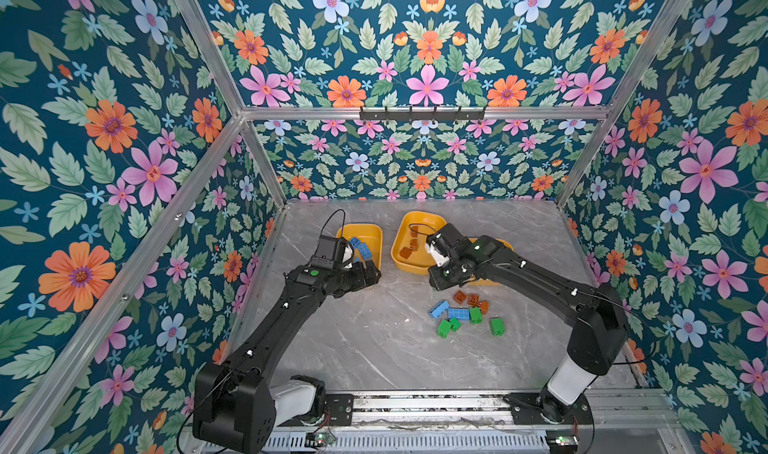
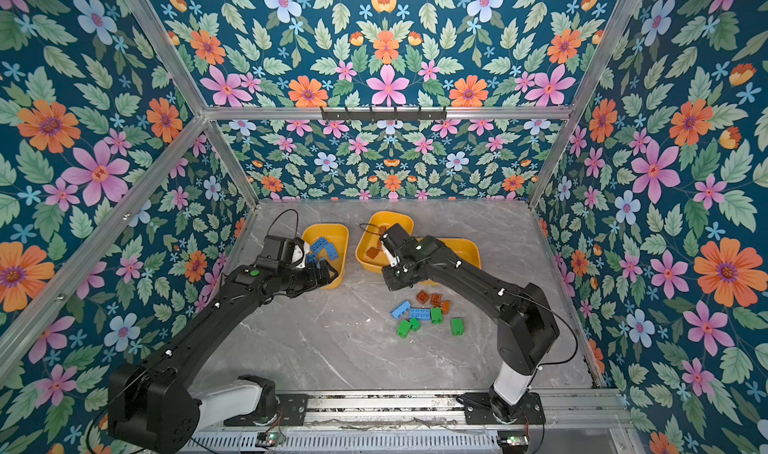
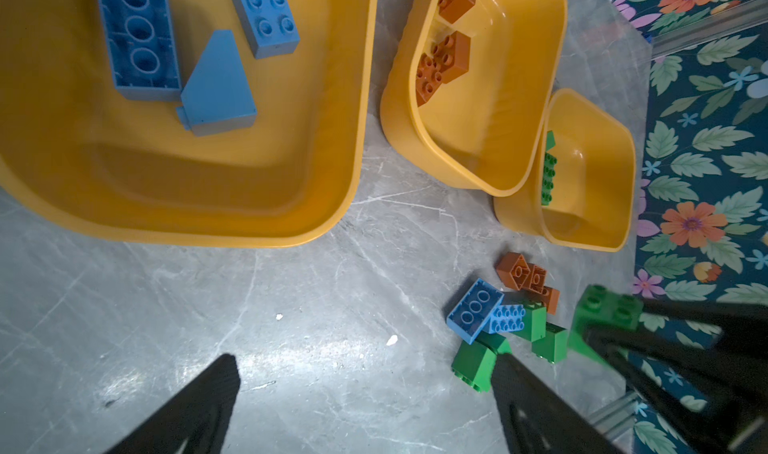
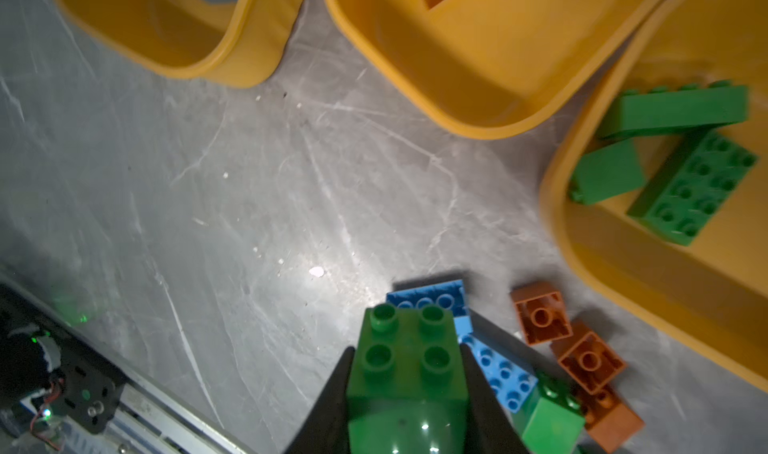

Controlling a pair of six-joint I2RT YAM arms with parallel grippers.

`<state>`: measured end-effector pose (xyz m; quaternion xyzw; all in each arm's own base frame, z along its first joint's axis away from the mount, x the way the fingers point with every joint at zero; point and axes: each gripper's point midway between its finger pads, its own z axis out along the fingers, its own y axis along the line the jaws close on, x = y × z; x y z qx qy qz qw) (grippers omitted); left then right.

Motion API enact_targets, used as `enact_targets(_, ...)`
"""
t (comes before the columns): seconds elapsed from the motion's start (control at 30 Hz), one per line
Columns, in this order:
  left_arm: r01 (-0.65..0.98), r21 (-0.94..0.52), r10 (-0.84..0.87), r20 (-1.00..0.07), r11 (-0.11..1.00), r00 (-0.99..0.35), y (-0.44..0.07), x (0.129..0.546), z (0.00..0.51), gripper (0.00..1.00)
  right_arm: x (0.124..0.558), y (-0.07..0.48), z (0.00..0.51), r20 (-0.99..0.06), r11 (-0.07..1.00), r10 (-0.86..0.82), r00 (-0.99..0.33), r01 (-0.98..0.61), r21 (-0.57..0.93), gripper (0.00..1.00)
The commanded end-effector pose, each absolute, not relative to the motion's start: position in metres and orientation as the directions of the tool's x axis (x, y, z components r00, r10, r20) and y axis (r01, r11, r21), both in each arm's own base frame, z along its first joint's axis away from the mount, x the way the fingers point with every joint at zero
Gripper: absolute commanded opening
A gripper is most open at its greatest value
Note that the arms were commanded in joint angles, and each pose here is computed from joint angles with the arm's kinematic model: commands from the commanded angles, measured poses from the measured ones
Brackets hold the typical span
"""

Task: Sort the legos into containers by color
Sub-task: 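Carry the green brick into the bin nearest the right gripper, release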

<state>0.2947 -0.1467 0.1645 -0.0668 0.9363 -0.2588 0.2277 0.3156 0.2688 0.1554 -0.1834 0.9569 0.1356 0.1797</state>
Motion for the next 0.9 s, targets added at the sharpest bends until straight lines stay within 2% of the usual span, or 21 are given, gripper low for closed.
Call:
enact_targets(0.0, 0.010, -0.568, -0.268, -0.404, 0.823, -0.875, -0.156, 0.303, 0.178, 0.97, 0.334, 0.242, 0.157, -0.378, 0.914, -0.250, -0.892, -0.346, 0.213, 0.22)
enact_targets(0.3, 0.003, -0.608, -0.295, -0.390, 0.794, -0.872, -0.164, 0.313, 0.178, 0.97, 0.394, 0.181, 0.138, -0.363, 0.951, -0.092, -0.927, -0.190, 0.243, 0.22)
enact_targets(0.63, -0.018, -0.588, -0.292, -0.375, 0.809, -0.880, -0.162, 0.315, 0.166, 0.97, 0.417, 0.192, 0.093, -0.281, 0.944, -0.055, -0.958, -0.142, 0.299, 0.23)
enact_targets(0.73, -0.020, -0.578, -0.287, -0.374, 0.816, -0.882, -0.161, 0.315, 0.163, 0.97, 0.417, 0.194, 0.085, -0.258, 0.942, -0.054, -0.965, -0.135, 0.306, 0.28)
enact_targets(0.87, -0.027, -0.563, -0.280, -0.367, 0.826, -0.887, -0.159, 0.313, 0.158, 0.97, 0.412, 0.198, 0.084, -0.239, 0.933, -0.049, -0.970, -0.130, 0.337, 0.43)
